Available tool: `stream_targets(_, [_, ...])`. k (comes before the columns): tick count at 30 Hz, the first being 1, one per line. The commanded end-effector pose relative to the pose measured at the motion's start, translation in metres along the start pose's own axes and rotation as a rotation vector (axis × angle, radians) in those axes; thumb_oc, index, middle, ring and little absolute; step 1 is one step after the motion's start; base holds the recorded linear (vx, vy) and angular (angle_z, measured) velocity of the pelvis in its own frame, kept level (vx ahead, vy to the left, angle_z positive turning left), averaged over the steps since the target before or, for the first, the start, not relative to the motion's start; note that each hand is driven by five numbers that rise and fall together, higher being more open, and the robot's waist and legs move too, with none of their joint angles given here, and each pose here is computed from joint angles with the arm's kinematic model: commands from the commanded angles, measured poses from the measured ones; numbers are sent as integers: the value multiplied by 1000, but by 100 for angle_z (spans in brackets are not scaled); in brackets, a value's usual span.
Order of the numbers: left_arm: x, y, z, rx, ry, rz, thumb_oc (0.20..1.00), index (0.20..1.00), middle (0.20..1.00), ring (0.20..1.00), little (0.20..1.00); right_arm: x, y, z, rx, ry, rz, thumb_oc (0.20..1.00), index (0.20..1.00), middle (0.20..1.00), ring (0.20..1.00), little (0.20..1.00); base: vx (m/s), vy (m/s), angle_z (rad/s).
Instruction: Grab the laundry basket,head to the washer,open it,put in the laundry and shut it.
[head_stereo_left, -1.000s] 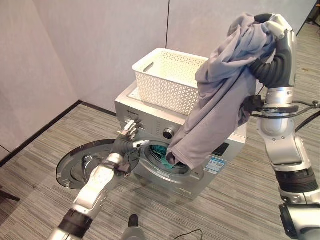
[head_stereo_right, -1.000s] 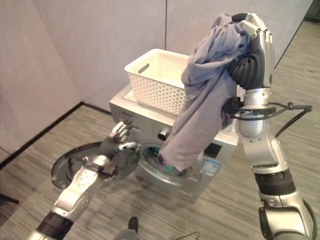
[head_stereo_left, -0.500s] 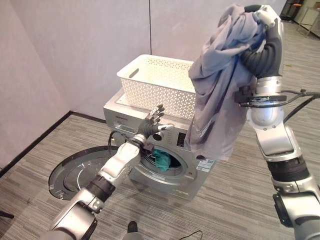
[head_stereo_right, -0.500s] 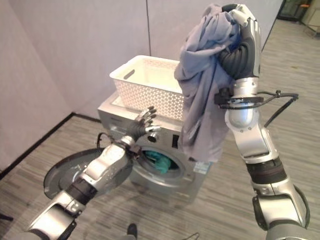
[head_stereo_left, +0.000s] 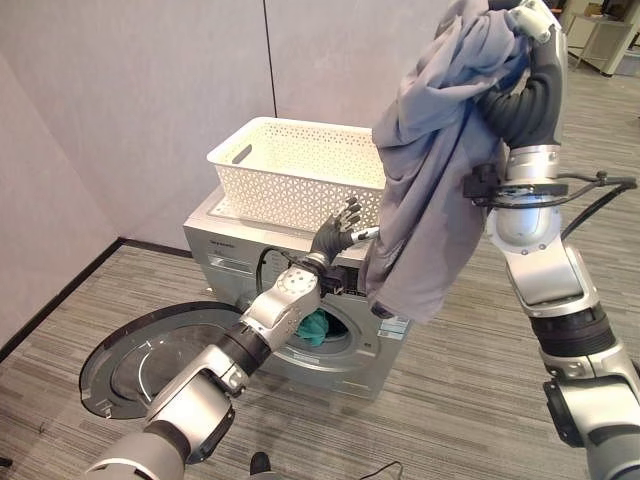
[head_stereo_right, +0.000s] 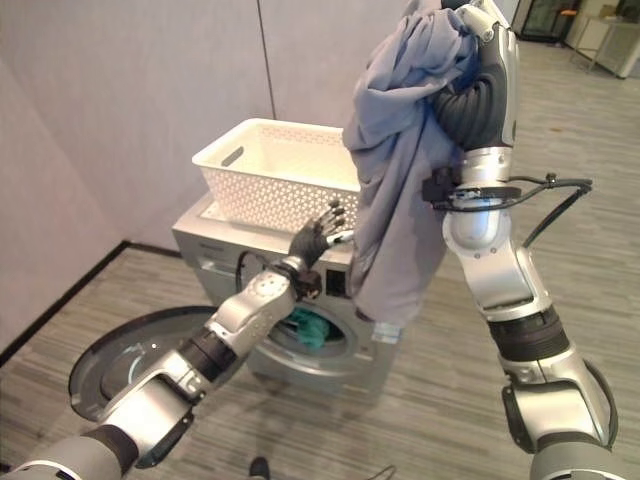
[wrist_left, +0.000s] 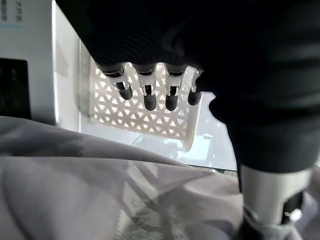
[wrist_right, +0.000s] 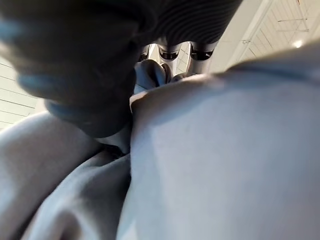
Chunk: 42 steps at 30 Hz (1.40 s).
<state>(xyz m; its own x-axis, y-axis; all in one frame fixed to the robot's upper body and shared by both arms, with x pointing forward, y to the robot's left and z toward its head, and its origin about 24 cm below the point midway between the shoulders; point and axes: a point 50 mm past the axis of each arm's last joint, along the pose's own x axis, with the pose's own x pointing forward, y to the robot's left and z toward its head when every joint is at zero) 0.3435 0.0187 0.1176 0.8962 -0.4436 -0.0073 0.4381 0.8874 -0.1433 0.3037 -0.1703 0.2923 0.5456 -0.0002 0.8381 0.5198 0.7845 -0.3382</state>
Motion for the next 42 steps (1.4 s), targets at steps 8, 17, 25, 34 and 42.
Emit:
stream_targets(8, [25, -30, 41, 8, -100, -42, 1000, 1000, 1000, 1000, 1000, 51, -9, 35, 73, -136, -124, 200, 200, 200, 200, 200, 0, 0, 0])
stream_targets(17, [39, -59, 56, 25, -107, -67, 1000, 1000, 1000, 1000, 1000, 56, 4, 48, 240, -126, -121, 200, 200, 200, 200, 200, 2, -2, -1])
stream_targets(25, [39, -62, 87, 69, -224, -70, 1000, 1000, 1000, 1000, 1000, 38, 16, 45, 328, -97, -59, 200, 200, 200, 200, 200, 3, -3, -3])
stream_targets(34, [30, -69, 92, -42, -278, -104, 1000, 1000, 1000, 1000, 1000, 23, 37, 43, 464, -28, 2, 200, 200, 200, 200, 200, 0, 0, 0])
stream_targets(42, [25, -58, 97, -89, -329, -74, 1000, 1000, 1000, 1000, 1000, 9, 47, 40, 525, 19, 9, 200, 200, 200, 200, 200, 0, 0, 0])
